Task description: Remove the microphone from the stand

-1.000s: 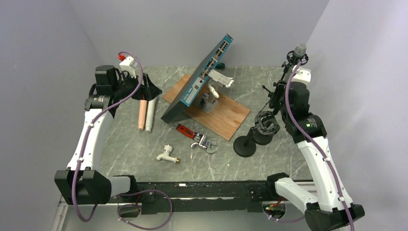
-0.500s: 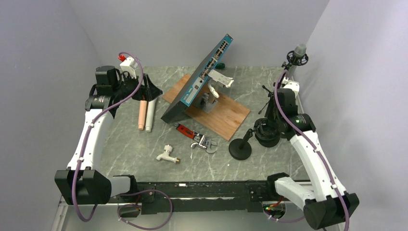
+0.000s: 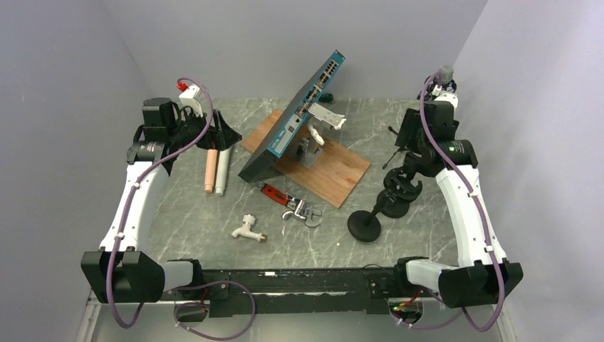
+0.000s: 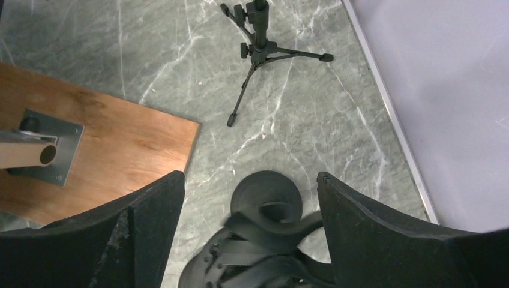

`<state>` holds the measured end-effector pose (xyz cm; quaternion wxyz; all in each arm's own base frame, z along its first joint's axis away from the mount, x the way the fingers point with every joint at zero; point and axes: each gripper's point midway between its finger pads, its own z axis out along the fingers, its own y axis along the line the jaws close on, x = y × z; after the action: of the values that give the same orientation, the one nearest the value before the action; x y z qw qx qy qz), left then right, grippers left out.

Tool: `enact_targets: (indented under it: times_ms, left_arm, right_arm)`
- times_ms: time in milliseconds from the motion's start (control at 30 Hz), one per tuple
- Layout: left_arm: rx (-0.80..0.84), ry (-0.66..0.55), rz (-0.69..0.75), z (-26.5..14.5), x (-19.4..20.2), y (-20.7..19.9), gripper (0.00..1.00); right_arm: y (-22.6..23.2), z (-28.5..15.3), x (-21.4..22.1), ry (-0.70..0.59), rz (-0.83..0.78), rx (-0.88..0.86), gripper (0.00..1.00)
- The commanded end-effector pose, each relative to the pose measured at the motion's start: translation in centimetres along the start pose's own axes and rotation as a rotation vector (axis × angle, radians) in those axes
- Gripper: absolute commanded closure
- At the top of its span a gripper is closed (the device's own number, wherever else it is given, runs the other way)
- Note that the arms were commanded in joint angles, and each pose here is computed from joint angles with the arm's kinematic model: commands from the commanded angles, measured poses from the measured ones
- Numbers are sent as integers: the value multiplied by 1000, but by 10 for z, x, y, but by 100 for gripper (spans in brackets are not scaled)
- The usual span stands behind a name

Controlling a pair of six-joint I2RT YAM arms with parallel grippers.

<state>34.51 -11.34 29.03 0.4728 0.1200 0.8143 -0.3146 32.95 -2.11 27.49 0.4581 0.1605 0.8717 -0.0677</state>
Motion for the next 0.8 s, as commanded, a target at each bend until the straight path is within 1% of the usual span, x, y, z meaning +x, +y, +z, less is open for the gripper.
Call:
enact_targets:
  times_ms: [0,200,333,433,467,600,700,767]
  left_arm:
    - [55,-46,40,-3,-14,-15,7]
    - [64,-49,40,-4,-14,-17,7]
    - [75,-57,48,-6,-16,-20,8]
    - [122,-119,89,-14,-24,-35,8]
    - [151,-149,115,-19,-29,-44,7]
    - [271,-292,283,-40,-44,-105,5]
    - [371,-339,347,-46,-47,-155,5]
    - [450,-373,370,-47,-41,-191,5]
  right_arm:
    - [-3,-16,-13,-22,-22,-11,15]
    - [4,-44,-8,-11,-3,-103,11]
    - [5,-61,8,34,34,-145,11]
    - [4,-70,22,67,63,-156,11]
    - [2,-73,24,67,66,-156,11]
    - [-4,-85,24,38,69,-155,12]
    - [0,-92,23,31,59,-194,12]
    - [5,-94,23,17,59,-227,12]
